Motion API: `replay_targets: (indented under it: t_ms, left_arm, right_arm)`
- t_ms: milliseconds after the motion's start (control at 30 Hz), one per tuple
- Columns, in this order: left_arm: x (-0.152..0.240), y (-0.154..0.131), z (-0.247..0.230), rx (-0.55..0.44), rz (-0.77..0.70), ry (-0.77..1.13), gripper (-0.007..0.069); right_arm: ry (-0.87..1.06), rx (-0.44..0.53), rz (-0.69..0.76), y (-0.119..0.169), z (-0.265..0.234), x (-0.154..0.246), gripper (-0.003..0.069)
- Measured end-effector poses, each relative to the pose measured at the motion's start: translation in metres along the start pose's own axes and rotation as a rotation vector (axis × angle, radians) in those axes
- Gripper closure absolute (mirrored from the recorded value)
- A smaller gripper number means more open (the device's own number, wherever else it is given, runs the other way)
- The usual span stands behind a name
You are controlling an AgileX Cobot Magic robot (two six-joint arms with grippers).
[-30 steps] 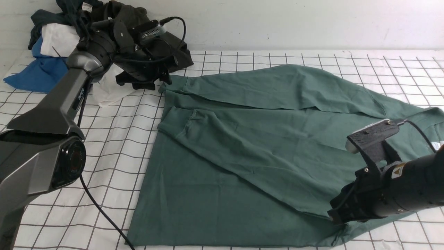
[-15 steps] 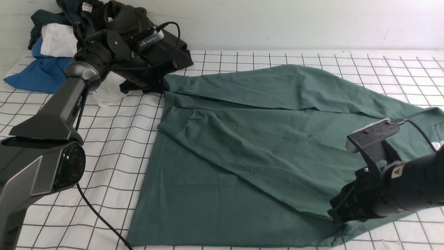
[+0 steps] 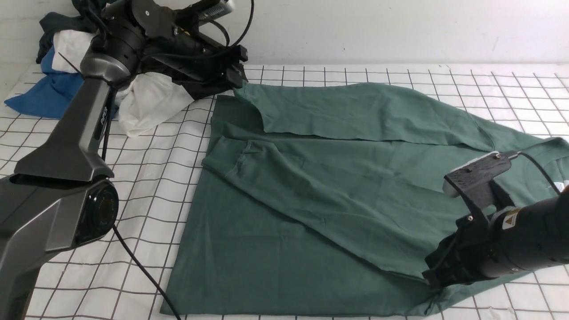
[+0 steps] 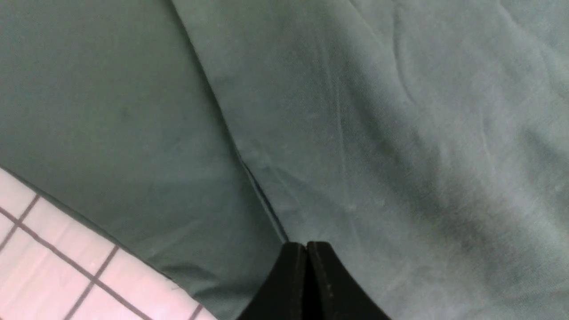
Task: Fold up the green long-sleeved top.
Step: Use the left arm to drag and drop the cuff onto the cuff closest to the left arm
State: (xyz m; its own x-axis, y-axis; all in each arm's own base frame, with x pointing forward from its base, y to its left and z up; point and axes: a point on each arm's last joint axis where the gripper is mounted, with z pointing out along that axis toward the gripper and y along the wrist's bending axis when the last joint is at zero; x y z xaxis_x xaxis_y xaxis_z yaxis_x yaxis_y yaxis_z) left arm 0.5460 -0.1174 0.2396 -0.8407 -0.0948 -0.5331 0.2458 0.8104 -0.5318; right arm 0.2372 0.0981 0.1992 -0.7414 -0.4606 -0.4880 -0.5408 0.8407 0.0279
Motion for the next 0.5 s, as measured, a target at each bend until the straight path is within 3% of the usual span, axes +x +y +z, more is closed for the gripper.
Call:
replay_targets:
  t_ms: [133,167,200,267,400,500]
  left_arm:
    - [-0.008,-0.036,-0.028,0.031,0.057,-0.027,0.061]
    - [-0.015,-0.061,-0.055,0.068,0.091,-0.074,0.061]
    - [-0.016,-0.064,-0.057,0.075,0.093,-0.078,0.061]
    - [-0.021,-0.095,-0.089,0.135,0.132,-0.132,0.061]
    - [-0.02,-0.122,-0.107,0.17,0.161,-0.157,0.061]
    - [-0.017,-0.124,-0.101,0.176,0.148,-0.135,0.061]
  right_arm:
    - [0.028,0.017,-0.057,-0.001,-0.003,0.003,0.0673]
    - [0.022,0.03,-0.073,-0.002,-0.008,0.003,0.0673]
    - [0.021,0.033,-0.077,-0.002,-0.008,0.003,0.0673]
    - [-0.003,0.05,-0.092,-0.002,-0.017,0.002,0.0673]
    - [-0.041,0.071,-0.097,-0.001,-0.032,0.001,0.0673]
    - [-0.068,0.079,-0.103,0.0,-0.042,0.001,0.0673]
